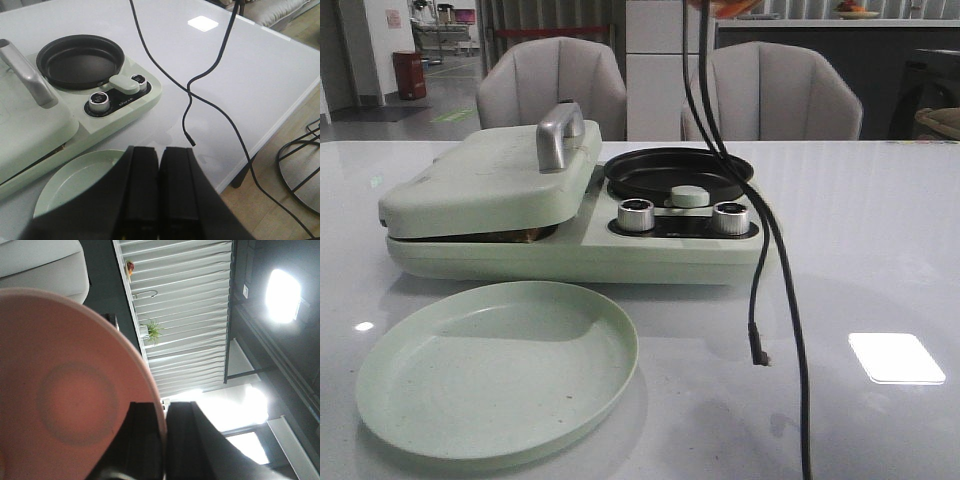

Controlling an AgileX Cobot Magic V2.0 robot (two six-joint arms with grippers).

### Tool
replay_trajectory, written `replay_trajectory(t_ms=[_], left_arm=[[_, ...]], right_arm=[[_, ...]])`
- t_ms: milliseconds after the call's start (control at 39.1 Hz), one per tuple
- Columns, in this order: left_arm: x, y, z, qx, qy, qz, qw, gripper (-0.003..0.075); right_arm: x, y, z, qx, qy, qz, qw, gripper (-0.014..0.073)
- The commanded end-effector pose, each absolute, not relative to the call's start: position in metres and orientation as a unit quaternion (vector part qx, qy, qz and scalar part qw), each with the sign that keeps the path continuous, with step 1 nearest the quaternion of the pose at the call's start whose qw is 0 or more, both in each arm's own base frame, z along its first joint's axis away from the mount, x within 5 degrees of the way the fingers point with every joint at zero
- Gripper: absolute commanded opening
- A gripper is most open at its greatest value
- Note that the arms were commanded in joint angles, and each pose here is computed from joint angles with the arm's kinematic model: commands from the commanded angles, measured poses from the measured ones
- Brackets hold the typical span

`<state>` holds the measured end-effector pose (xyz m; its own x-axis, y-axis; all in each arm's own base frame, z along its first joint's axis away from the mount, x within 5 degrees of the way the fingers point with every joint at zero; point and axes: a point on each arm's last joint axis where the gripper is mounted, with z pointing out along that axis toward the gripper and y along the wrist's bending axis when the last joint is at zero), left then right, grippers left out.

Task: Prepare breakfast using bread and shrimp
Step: 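Tilt the pink bowl to pour the shrimp into the frying pan, then carry the empty pink bowl back and set it on the table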

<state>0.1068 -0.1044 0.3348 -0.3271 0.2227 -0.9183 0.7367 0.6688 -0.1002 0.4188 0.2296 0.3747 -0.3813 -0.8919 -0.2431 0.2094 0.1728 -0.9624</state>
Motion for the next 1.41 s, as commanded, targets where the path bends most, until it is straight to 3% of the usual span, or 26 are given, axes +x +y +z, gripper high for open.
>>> replay_trajectory(t_ms=[0, 230, 358, 691, 819, 896, 998, 1203, 1382], left_arm=[[0.109, -0.104, 0.352, 0.291, 0.750, -0.275, 0.527, 0.0098], [0.109, -0.104, 0.352, 0.291, 0.750, -0.275, 0.527, 0.0098], [0.109, -0.104, 0.352, 0.291, 0.750, -0.275, 0.527, 0.0098], [0.109, -0.104, 0.352, 0.291, 0.750, -0.275, 0.527, 0.0098], [0.109, -0.104, 0.352, 0.291, 0.750, -0.275, 0.527, 0.0098], [0.109, -0.104, 0.352, 0.291, 0.750, -0.275, 0.527, 0.0098], [0.109, -0.104, 0.352, 0.291, 0.750, -0.275, 0.527, 0.0098], [0.109, -0.104, 0.352, 0.291, 0.750, -0.275, 0.527, 0.0098], [0.109, -0.104, 0.352, 0.291, 0.750, -0.275, 0.527, 0.0098]], right_arm=[[0.400, 0.219, 0.423, -0.241, 0.561, -0.605, 0.510, 0.0003], [0.405, 0.231, 0.401, -0.263, 0.596, -0.569, 0.501, 0.0003], [0.415, 0.236, 0.387, -0.283, 0.556, -0.622, 0.473, 0.0003], [0.415, 0.232, 0.388, -0.278, 0.566, -0.617, 0.470, 0.0003], [0.407, 0.206, 0.401, -0.240, 0.654, -0.547, 0.464, 0.0003], [0.389, 0.180, 0.418, -0.188, 0.748, -0.454, 0.447, 0.0003], [0.371, 0.138, 0.432, -0.130, 0.838, -0.322, 0.420, 0.0003], [0.342, 0.075, 0.413, -0.095, 0.896, -0.251, 0.354, 0.0003], [0.306, 0.027, 0.384, -0.057, 0.923, -0.172, 0.338, 0.0003]])
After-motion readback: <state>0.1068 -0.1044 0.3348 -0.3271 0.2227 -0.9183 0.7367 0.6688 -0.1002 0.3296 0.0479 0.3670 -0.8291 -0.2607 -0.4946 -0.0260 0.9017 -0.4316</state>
